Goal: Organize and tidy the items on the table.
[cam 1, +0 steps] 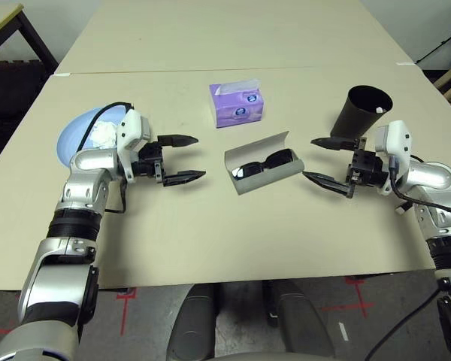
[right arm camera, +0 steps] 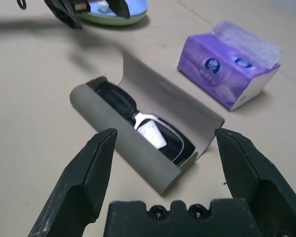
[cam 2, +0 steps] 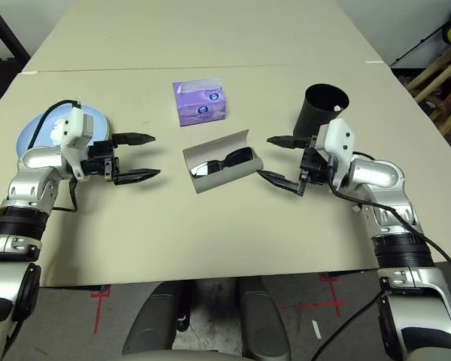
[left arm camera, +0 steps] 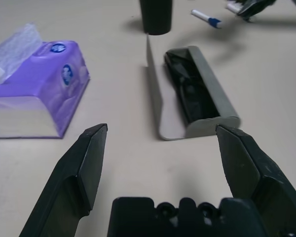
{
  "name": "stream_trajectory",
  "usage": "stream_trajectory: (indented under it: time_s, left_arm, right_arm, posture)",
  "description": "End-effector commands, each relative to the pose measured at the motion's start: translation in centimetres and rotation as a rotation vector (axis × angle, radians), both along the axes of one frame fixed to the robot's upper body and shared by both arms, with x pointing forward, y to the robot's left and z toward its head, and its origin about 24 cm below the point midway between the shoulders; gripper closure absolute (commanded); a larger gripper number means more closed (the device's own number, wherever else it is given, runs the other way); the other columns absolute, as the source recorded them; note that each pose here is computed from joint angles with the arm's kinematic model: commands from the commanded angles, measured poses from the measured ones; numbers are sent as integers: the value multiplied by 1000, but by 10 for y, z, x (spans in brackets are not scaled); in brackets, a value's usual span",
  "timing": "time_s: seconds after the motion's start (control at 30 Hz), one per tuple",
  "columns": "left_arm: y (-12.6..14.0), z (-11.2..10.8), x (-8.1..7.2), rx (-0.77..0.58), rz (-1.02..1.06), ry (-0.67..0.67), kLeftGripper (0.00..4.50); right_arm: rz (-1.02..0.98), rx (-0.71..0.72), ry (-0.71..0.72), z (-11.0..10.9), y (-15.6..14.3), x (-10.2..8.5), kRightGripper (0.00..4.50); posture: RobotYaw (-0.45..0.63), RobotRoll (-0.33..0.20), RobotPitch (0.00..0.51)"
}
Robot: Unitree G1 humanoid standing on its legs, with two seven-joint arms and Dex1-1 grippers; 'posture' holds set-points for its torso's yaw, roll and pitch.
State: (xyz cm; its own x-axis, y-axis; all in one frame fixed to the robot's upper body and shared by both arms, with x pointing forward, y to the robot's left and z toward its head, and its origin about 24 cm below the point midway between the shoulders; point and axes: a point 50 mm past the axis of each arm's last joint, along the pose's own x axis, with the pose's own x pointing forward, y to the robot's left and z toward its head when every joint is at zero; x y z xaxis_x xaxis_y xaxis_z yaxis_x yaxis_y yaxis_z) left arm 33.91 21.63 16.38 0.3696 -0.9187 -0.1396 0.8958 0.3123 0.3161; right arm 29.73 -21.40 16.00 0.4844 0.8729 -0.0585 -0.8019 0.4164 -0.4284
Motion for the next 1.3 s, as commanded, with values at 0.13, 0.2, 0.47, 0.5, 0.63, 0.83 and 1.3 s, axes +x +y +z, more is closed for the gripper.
stream_trajectory:
  time_s: [0.13,0.2,0.47,0.5,0.63,0.83,1.3]
  left_arm:
    - [-7,-3,12,-18,54,12,1725]
    - [-11,-8,15,11,57,12,2455]
    - [-28,-16,24,34,70,-43,4430]
    - [-30,-16,25,37,69,-53,4430]
    - [-35,-15,28,43,76,-83,4430]
    - [-42,-15,28,48,42,-87,4430]
    - [-59,-19,23,86,-37,-116,4430]
  right_arm:
    - [-20,11,-15,6,0,-5,0]
    - [-23,12,-15,7,0,-7,0]
    - [-30,-38,-16,5,-7,-5,0]
    - [-26,-54,-27,5,-8,-5,0]
    - [-19,-56,-33,4,-7,-5,0]
    - [-20,-53,-32,3,-7,-7,0]
    - [-26,-63,-42,2,-7,-5,0]
  posture:
    - [48,0,182]
    - [45,0,181]
    - [33,0,166]
    - [33,0,166]
    - [35,0,168]
    - [32,0,175]
    - [32,0,179]
